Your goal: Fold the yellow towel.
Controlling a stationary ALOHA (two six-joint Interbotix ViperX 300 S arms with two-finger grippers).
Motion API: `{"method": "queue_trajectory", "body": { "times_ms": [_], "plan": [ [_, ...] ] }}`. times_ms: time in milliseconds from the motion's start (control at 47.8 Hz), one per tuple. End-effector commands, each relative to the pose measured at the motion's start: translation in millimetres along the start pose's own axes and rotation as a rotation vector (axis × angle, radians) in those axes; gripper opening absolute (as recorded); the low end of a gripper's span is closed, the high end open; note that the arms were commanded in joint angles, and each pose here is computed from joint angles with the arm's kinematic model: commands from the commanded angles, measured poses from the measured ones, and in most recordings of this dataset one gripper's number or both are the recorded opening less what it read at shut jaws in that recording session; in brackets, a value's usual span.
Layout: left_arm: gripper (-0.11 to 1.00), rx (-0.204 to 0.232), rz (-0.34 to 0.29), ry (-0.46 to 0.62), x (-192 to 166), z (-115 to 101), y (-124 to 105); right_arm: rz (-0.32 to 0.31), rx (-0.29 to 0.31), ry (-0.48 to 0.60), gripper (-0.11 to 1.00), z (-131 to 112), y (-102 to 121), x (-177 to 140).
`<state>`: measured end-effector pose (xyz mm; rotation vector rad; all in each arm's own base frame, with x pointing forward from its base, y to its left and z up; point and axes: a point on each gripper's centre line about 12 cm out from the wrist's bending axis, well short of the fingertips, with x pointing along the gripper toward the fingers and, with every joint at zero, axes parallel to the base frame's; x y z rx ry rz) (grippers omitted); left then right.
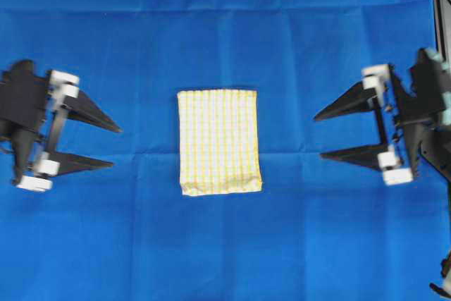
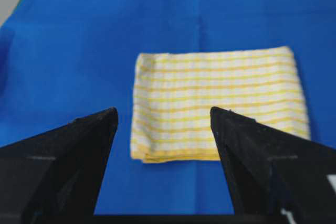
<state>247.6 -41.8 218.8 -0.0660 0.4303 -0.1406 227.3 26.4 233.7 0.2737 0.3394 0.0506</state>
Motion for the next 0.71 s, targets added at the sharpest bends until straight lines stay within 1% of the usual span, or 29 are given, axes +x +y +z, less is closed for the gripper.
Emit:
{"method": "queue_trajectory", "body": {
  "times_ms": [0,209,398,481,649,691],
  "plan": [
    [0.61,0.001,0.000,-0.059,-13.6,5.3,1.0,-0.011,-0.009,-0.032,0.71,4.4,-4.9,-10.9],
    [0.61,0.004,-0.007,-0.132,-43.7,-11.9,2.8,-0.007,-0.062,-0.083,0.71,-6.8,-10.4,-33.9],
    [0.61,0.004,-0.009,-0.195,-64.0,-28.6,5.0,-0.022,-0.058,-0.110,0.71,-25.3,-19.5,-47.0],
    [0.61,0.021,-0.006,-0.212,-70.0,-36.6,6.4,-0.033,-0.054,-0.113,0.71,-33.8,-23.9,-49.6],
    [0.61,0.080,-0.002,-0.227,-75.7,-47.4,7.1,-0.050,-0.050,-0.110,0.71,-47.1,-29.8,-50.3],
    [0.61,0.087,0.000,-0.227,-76.0,-48.8,7.5,-0.052,-0.049,-0.110,0.71,-48.5,-30.5,-50.0]
  ]
}}
